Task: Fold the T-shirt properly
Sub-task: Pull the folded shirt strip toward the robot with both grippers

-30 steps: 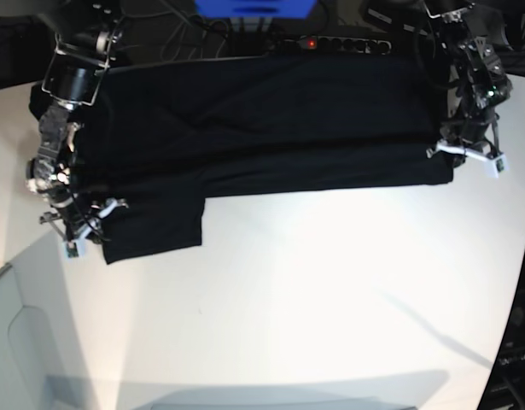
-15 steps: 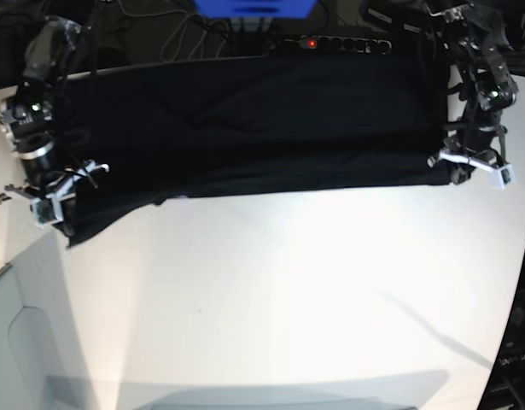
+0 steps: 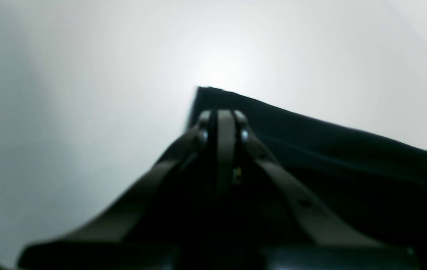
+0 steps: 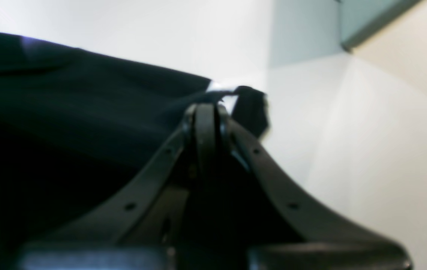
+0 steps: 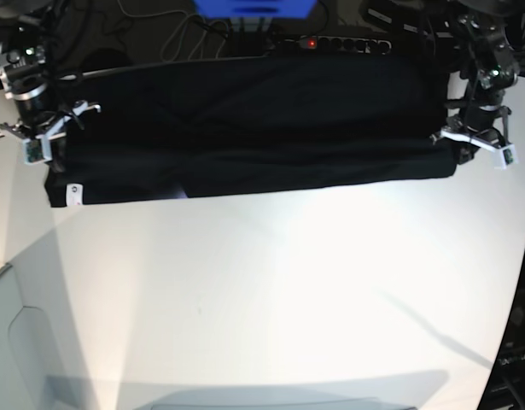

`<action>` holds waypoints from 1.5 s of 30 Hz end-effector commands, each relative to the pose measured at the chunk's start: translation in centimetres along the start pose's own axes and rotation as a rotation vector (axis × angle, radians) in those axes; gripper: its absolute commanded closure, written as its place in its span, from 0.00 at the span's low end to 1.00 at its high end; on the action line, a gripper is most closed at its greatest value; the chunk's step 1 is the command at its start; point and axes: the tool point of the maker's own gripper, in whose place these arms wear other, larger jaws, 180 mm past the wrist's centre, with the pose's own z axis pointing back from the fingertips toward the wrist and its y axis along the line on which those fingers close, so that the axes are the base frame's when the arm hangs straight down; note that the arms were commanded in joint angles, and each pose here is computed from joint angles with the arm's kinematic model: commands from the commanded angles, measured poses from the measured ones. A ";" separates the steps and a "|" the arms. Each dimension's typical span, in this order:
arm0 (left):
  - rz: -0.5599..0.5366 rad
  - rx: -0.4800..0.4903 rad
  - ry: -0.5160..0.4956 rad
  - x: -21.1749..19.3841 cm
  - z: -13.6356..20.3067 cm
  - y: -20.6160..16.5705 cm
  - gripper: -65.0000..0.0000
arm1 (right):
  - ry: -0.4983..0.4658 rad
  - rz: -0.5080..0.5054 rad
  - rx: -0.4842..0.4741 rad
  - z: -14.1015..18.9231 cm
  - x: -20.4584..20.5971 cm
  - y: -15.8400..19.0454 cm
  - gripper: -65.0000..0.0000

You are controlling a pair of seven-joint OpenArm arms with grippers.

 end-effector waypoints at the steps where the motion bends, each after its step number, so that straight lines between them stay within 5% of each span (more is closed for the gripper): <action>1: -0.016 0.004 -0.044 1.5 0.3 0.2 1.00 | -0.044 0.008 -0.012 0.6 1.1 -0.7 1.00; 5: -0.019 0.020 -0.047 1.5 0.9 0.8 1.00 | -0.013 0.054 0.046 1.5 0.1 -0.1 1.00; 18: -0.028 0.015 -0.050 1.4 1.5 0.4 1.00 | 0.039 -0.037 -0.135 4.5 -2.4 -4.0 1.00; 45: 0.038 0.081 -0.046 1.1 0.6 3.3 1.00 | 0.184 -0.092 -0.053 6.9 -7.1 0.0 1.00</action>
